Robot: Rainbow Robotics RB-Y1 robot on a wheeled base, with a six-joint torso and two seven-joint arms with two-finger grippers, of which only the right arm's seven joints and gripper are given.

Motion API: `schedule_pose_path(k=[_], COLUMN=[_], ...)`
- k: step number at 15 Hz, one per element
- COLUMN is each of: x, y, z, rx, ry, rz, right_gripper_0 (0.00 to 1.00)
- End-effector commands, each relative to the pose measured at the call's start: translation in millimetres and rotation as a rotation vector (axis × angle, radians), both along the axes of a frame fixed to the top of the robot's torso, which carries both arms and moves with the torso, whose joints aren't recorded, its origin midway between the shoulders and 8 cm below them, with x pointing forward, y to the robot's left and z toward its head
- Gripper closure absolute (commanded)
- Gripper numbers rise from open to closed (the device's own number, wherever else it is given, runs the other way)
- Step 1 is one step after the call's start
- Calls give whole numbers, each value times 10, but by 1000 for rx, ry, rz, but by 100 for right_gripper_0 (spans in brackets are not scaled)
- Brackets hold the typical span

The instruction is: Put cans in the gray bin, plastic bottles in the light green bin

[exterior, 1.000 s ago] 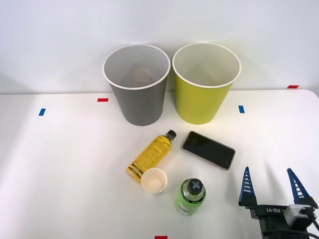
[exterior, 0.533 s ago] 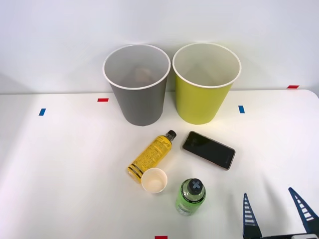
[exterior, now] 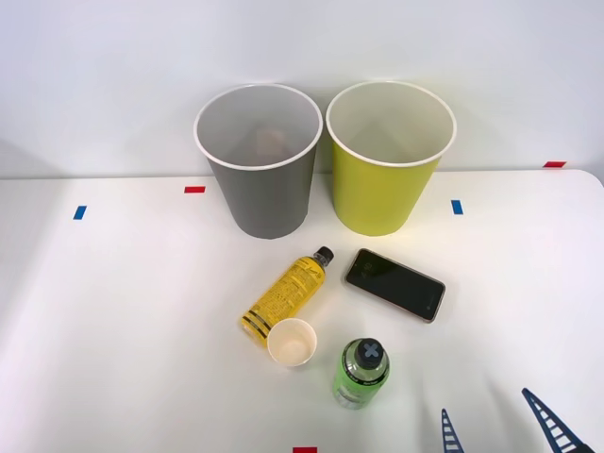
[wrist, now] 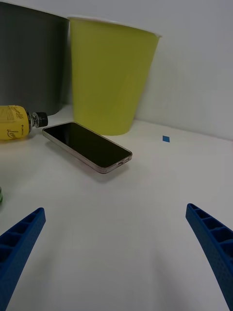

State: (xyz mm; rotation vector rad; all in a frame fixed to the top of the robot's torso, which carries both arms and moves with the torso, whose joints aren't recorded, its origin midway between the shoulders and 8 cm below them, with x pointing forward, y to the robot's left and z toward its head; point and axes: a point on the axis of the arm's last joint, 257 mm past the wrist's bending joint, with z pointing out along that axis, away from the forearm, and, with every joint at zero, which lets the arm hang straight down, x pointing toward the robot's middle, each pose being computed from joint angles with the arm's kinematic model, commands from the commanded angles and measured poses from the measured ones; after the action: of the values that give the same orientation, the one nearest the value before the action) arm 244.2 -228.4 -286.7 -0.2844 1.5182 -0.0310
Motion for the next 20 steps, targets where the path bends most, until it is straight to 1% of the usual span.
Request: schedule_pose_path(k=[1,8,20], x=[-28,-120,-120], y=[32,9,9], z=[-37,-84,-84], rx=[-25,-50,-50], ry=[10,27,27], rz=[14,13,13], right_gripper_0=[0,0,0])
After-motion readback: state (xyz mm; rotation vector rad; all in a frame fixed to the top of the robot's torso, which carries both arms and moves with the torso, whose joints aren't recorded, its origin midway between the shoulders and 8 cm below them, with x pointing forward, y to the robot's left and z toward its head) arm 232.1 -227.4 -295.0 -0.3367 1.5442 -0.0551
